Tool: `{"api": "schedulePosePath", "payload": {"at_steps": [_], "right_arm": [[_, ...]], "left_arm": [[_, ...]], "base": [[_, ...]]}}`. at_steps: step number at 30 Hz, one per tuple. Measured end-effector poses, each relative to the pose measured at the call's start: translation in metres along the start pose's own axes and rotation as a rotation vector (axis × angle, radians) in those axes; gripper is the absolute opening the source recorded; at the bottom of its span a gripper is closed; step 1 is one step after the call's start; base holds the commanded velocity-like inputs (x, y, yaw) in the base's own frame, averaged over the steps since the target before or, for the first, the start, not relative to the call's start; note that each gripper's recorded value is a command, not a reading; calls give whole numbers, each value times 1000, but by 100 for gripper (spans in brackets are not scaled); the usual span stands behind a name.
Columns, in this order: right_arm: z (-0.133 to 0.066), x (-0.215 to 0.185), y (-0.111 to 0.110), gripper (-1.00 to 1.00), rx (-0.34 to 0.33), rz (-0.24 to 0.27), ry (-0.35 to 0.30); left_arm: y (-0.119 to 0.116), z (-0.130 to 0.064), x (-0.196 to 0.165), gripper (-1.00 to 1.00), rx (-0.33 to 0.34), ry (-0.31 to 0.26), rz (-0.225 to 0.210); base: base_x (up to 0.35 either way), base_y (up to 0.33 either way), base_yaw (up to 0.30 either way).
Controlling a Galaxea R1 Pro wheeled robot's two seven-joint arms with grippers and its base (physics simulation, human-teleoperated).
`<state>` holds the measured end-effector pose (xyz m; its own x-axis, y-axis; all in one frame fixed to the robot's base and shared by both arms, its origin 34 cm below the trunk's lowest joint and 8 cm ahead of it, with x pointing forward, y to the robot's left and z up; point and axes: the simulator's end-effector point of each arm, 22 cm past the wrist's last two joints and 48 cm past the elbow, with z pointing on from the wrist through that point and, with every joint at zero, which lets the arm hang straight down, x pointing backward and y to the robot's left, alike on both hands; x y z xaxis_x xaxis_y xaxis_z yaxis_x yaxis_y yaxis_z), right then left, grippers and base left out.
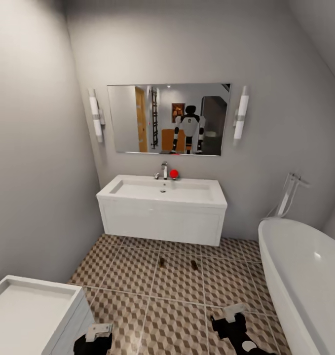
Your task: Take the four mousetraps from the cabinet in the bathroom and place them on the bathroom floor. Make sure all four end up on the same floor surface, and ensure that at least two of them are either under or directly next to the same bathroom sink.
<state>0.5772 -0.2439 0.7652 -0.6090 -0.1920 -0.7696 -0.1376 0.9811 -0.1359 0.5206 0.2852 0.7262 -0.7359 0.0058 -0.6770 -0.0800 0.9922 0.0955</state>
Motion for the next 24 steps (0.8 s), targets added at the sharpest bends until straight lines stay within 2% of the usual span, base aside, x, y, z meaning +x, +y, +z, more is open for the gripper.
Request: {"api": "schedulePosePath", "payload": {"at_steps": [24], "right_arm": [[0, 0, 0, 100, 0, 0, 0]], "left_arm": [[0, 0, 2, 100, 1, 4, 1]], "base": [[-289, 0, 210]]}}
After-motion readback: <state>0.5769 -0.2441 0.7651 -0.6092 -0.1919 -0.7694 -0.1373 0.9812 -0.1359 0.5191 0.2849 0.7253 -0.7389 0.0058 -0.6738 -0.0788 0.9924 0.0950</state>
